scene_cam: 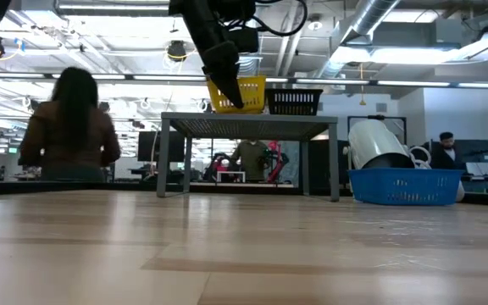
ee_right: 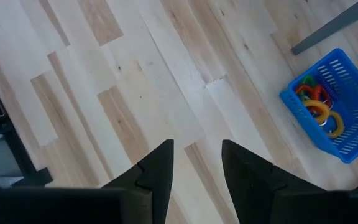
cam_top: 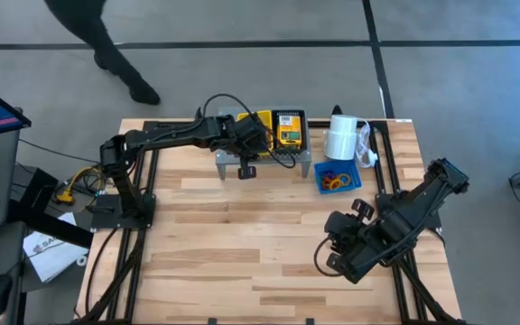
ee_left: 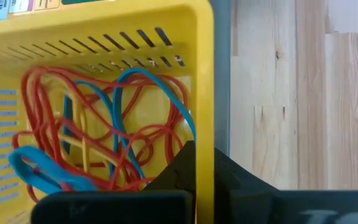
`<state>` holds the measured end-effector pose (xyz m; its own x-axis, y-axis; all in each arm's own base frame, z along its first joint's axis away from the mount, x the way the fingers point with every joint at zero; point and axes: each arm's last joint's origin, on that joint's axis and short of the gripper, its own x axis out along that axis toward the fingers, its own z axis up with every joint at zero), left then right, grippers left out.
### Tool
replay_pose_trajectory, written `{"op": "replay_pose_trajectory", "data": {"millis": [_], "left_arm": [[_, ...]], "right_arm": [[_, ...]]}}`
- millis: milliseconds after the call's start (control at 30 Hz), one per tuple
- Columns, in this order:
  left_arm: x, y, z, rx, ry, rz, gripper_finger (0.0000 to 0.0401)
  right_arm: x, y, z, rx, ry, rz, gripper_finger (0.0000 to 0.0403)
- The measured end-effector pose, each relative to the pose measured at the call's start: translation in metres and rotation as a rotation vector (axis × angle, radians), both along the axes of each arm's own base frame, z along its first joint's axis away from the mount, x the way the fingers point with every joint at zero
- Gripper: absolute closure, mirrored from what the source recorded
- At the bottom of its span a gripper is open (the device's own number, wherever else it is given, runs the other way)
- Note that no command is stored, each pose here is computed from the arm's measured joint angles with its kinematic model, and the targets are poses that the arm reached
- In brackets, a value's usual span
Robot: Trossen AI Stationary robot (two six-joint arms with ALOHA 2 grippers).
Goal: Pick & Place Office Desk Supplies
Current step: Put the yellow basket on the shelf
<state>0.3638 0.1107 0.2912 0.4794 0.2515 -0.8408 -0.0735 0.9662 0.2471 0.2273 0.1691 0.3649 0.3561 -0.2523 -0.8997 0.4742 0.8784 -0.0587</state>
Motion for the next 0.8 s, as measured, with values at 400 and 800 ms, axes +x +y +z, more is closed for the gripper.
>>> {"op": "replay_pose_trajectory", "data": {"millis": [400, 800], "left_arm": [[0.0007, 0.0012, -0.0022, 0.018, 0.01, 0.029, 0.0384], [-0.001, 0.0006, 0.0, 0.03, 0.011, 0.049, 0.0294]], "right_arm": [[-0.003, 0.0039, 0.0, 0.013, -0.008, -0.014, 0.0271], [-0.003, 0.004, 0.0, 0.014, -0.007, -0.014, 0.0271]]}}
